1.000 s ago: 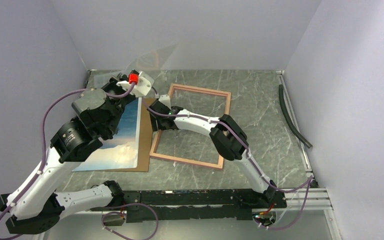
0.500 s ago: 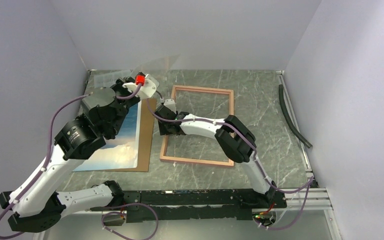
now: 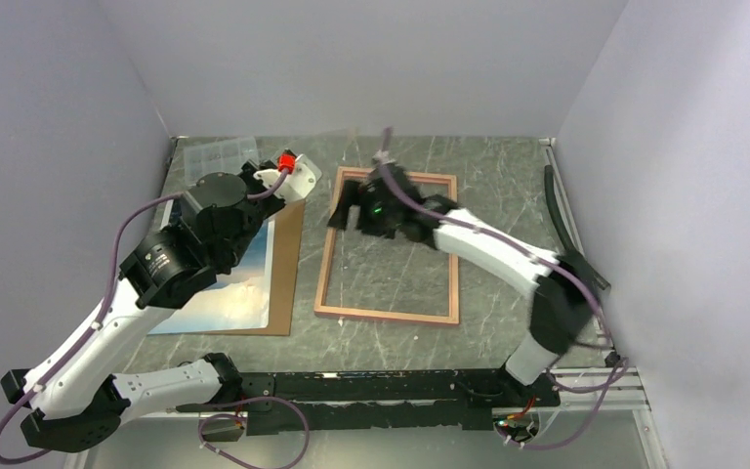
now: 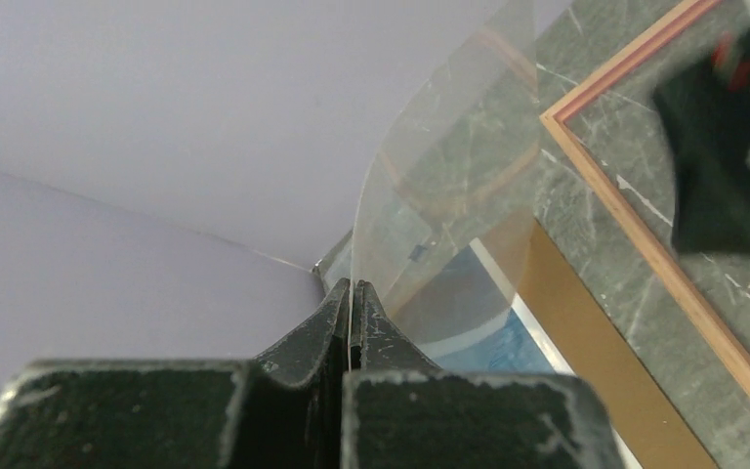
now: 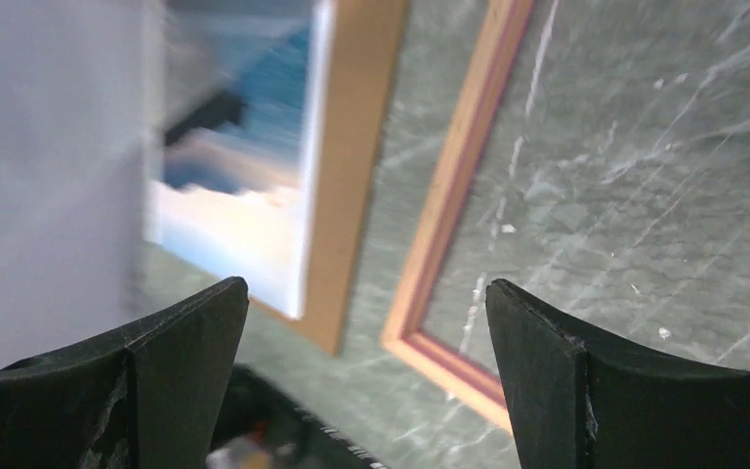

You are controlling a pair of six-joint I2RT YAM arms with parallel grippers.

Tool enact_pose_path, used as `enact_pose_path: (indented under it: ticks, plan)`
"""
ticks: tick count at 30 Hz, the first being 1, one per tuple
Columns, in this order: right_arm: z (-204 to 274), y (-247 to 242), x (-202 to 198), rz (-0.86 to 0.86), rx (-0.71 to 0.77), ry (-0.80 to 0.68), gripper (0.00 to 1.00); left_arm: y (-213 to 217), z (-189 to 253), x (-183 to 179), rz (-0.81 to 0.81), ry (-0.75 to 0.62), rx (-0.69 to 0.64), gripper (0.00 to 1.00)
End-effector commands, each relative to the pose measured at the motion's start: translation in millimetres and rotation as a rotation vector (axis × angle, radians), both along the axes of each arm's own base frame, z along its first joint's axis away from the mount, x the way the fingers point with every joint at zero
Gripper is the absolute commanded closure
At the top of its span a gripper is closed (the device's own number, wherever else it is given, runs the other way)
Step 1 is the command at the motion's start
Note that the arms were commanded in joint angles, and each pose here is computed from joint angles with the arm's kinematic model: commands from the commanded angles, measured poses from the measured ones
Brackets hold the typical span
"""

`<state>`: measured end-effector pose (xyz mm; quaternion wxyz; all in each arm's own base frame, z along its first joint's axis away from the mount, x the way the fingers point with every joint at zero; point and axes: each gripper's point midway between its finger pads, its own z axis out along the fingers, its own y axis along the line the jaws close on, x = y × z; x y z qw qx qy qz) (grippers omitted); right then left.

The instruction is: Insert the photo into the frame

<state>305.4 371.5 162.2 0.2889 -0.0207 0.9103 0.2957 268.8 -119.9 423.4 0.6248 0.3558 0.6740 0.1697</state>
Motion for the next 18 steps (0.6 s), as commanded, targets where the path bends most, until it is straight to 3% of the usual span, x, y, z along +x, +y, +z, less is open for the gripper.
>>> enact_pose_path:
  ticks: [1,6,11,18]
  plan:
    - [85,-28,-7,-0.047,0.341,0.045,0.03,-11,3,-3,-0.049,0.011,-0.083,0.97]
    - [123,-67,5,-0.194,0.513,0.082,0.01,-30,-16,-16,-0.165,0.11,-0.131,0.97]
    - [150,-66,9,-0.206,0.644,0.102,0.0,-50,-51,-31,-0.25,0.262,-0.166,0.97]
    - [148,-59,14,-0.217,0.683,0.147,0.0,-75,-82,-42,-0.342,0.39,-0.202,0.97]
